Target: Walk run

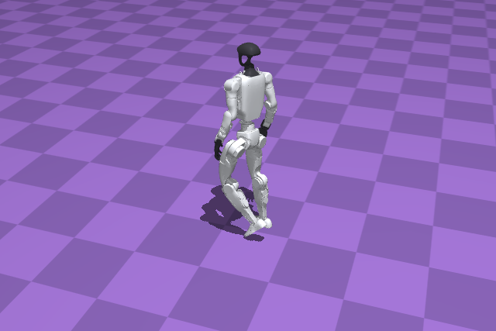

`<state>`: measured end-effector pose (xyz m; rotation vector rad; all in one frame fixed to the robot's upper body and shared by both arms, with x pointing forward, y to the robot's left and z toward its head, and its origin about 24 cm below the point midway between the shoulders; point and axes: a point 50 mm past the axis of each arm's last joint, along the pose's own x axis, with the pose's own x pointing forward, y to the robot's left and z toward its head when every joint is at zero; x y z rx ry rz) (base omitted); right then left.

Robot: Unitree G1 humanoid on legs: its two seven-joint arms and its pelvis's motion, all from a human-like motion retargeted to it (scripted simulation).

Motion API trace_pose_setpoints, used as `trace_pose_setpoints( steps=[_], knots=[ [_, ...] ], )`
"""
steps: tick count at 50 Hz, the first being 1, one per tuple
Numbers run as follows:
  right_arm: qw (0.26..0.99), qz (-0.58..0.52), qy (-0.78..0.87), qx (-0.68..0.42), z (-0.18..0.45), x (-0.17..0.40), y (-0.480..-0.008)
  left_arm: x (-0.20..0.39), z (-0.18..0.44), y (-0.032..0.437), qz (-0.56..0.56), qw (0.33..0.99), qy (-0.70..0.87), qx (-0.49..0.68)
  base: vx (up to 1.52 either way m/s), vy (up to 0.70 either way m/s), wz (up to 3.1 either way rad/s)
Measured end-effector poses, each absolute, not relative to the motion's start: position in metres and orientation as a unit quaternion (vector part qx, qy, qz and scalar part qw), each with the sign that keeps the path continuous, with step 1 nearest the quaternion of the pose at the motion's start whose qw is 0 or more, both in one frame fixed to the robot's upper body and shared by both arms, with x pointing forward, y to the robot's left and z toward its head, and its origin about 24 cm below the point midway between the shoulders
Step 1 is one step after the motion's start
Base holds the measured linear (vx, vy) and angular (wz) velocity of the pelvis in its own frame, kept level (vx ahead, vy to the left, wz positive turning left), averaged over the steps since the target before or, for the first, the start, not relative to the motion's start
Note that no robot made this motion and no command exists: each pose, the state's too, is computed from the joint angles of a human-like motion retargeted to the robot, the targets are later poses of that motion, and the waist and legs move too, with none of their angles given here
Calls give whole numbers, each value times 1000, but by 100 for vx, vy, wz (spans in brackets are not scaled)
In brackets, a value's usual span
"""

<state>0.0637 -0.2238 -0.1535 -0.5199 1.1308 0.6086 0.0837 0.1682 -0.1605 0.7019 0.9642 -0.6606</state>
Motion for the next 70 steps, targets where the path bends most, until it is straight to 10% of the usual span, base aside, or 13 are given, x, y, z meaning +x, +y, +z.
trace_pose_setpoints(
  steps=[60, 70],
  knots=[
    [864, 178, 447, -146, -159, 72, -177, 0, -176, 147, -333, 690, 635, 101, 56, -4, 160],
    [815, 214, 518, -149, -165, 54, -190, 47, -170, 164, -356, 722, 531, 265, 58, -32, 136]
  ],
)
